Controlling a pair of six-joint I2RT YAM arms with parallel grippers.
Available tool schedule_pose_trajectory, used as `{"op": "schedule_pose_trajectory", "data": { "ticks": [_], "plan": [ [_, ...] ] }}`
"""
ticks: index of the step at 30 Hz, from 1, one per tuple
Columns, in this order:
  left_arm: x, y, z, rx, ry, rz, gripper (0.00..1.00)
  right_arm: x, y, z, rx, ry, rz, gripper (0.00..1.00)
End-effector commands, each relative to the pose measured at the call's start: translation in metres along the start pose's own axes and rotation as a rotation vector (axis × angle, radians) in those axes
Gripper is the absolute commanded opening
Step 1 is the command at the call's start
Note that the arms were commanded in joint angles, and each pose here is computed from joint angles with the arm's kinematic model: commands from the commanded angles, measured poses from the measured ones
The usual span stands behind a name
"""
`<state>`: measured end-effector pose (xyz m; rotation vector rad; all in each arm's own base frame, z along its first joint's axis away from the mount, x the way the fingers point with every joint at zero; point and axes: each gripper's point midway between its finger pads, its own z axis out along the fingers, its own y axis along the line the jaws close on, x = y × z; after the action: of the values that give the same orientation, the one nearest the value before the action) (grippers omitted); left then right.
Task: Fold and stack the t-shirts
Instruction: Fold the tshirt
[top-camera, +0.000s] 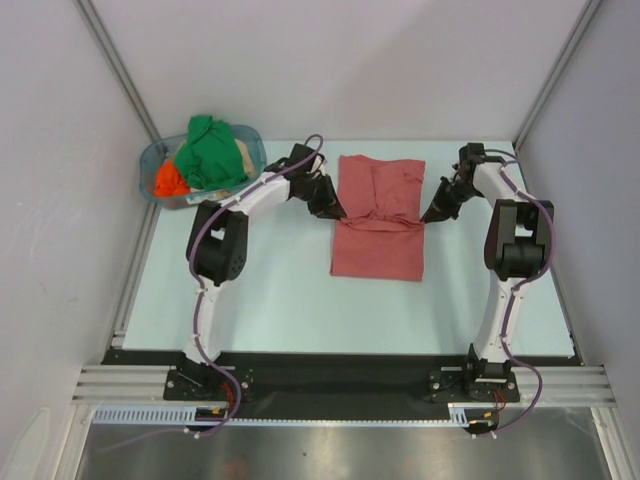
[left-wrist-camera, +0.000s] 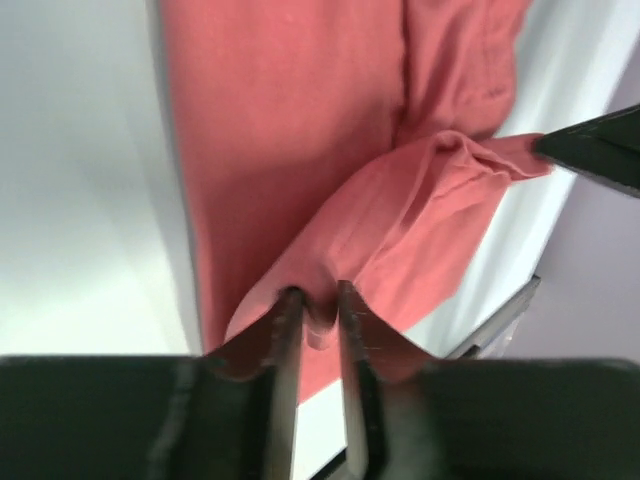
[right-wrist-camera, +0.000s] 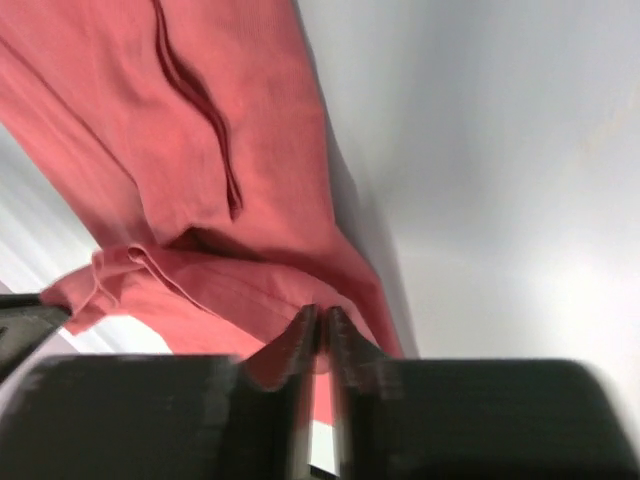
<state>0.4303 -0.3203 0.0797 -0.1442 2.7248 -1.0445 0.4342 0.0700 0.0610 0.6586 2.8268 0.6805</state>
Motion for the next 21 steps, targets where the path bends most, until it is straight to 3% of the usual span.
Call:
{"op": "schedule_pose_trajectory", "data": {
  "ticks": [1, 3, 5, 6, 7, 9, 11, 12, 13, 15, 21],
  "plan": [
    [-0.020, 0.010, -0.006, -0.043, -0.023, 0.014, 0.28, -0.034, 0.007, -0.002, -0.015, -0.065, -0.075, 0.22],
    [-0.046, 0.028, -0.023, -0.187, -0.129, 0.101, 0.42, -0.050, -0.006, -0.007, 0.078, -0.088, -0.095, 0.35],
    [-0.056, 0.025, -0.052, -0.258, -0.178, 0.176, 0.46, -0.063, -0.017, -0.030, 0.200, -0.137, -0.143, 0.44],
    [-0.053, 0.029, -0.050, -0.262, -0.165, 0.186, 0.49, -0.060, -0.023, -0.030, 0.230, -0.126, -0.136, 0.46],
    [-0.049, 0.007, -0.067, -0.222, -0.188, 0.226, 0.50, -0.054, -0.014, -0.052, 0.232, -0.164, -0.166, 0.47],
    [-0.027, -0.014, -0.068, -0.129, -0.147, 0.276, 0.52, -0.026, -0.026, -0.050, 0.285, -0.143, -0.192, 0.52],
    [0.005, -0.036, -0.065, -0.040, -0.093, 0.308, 0.51, -0.001, -0.002, -0.061, 0.248, -0.180, -0.233, 0.52],
    [0.011, -0.051, -0.061, 0.025, -0.096, 0.338, 0.49, 0.026, -0.009, -0.048, 0.244, -0.124, -0.226, 0.52],
    [0.030, -0.067, -0.057, 0.078, -0.065, 0.370, 0.48, 0.032, 0.003, -0.044, 0.213, -0.148, -0.252, 0.51],
    [0.042, -0.070, -0.046, 0.076, -0.060, 0.398, 0.44, 0.056, 0.010, -0.036, 0.230, -0.156, -0.261, 0.48],
    [0.066, -0.065, 0.014, 0.115, 0.037, 0.406, 0.40, 0.059, 0.032, 0.019, 0.223, -0.166, -0.301, 0.33]
  ]
}}
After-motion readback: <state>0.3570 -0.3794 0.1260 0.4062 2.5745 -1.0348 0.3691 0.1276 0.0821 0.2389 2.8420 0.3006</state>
